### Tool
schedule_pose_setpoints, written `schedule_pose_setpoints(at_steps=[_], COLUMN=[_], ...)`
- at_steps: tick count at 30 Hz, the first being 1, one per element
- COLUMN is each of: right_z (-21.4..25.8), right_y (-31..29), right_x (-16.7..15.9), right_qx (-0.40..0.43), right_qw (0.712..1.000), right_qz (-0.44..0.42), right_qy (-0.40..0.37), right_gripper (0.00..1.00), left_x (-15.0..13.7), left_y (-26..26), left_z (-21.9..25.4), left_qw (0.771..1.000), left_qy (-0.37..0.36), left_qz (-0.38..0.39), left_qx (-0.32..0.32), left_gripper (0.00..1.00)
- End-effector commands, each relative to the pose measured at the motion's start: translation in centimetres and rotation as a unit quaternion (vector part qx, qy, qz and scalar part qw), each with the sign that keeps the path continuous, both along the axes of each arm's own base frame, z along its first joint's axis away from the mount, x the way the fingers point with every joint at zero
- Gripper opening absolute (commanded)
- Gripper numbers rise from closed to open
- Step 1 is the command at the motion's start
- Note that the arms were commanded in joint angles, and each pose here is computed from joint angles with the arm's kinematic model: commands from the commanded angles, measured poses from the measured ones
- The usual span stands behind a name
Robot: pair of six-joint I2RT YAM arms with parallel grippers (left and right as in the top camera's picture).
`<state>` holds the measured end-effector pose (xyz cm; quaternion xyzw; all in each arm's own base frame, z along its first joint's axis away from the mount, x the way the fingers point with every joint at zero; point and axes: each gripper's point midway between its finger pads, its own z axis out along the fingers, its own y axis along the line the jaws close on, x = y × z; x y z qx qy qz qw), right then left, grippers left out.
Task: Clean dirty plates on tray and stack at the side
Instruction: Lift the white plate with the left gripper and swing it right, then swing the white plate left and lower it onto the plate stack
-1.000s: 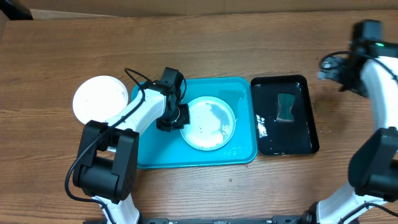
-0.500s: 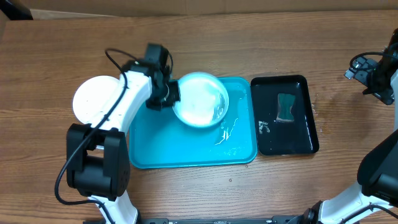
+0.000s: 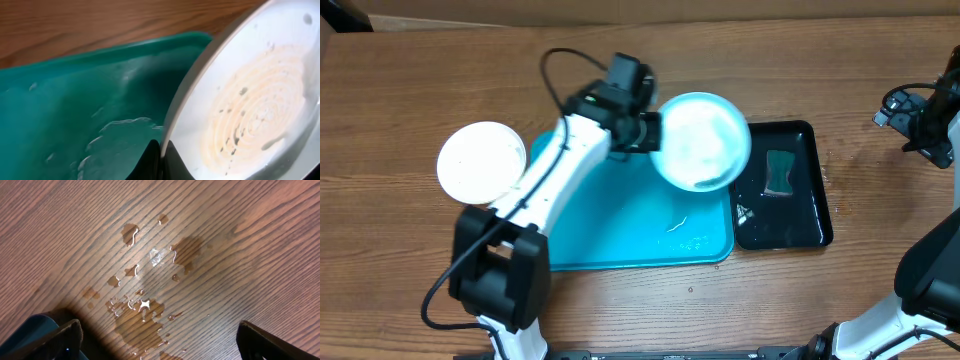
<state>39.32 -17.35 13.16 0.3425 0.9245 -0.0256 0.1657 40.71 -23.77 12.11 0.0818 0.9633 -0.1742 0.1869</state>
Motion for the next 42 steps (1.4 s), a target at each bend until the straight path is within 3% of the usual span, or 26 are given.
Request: schedule_pose_setpoints(at_steps=[1,8,12,16,20,26,31,42], right_z=[0.7,0.7,0.7,0.7,0.7,0.7,0.7,0.7], right_y=[0.0,0.0,0.0,0.0,0.0,0.0,0.0,0.0], right_x=[0.3,0.3,0.3,0.3,0.3,0.3,0.3,0.3], right_qx=[-0.001,-0.001,-0.001,-0.001,-0.001,-0.001,-0.001,-0.001], right_qw=[1.0,1.0,1.0,1.0,1.0,1.0,1.0,1.0], right_qz=[-0.001,-0.001,-0.001,-0.001,-0.001,-0.001,-0.001,-0.001], right_qy=[-0.011,-0.011,-0.011,-0.011,-0.011,-0.011,-0.011,-0.011], right_gripper=[1.0,1.0,1.0,1.0,1.0,1.0,1.0,1.0], left_x=[0.0,-1.3,-2.4,-3.4,-4.7,-7.4,-9.2,-9.6], left_y=[-3.3,-8.9,-11.5,-12.5,-13.0,-14.9,-16.0,-16.6], left_z=[1.8,3.8,5.4,7.5,10.6,14.8,16.5,18.3], left_qw=[0.998,0.981,0.956,0.912,0.848,0.774,0.757,0.751], left_qy=[-0.054,-0.174,-0.254,-0.338,-0.417,-0.491,-0.516,-0.538], left_qz=[-0.019,-0.042,-0.076,-0.1,-0.107,-0.109,-0.098,-0.073], left_qx=[0.008,0.071,0.121,0.209,0.31,0.385,0.389,0.377], left_gripper=[0.04,0.04,0.04,0.04,0.04,0.04,0.04,0.04])
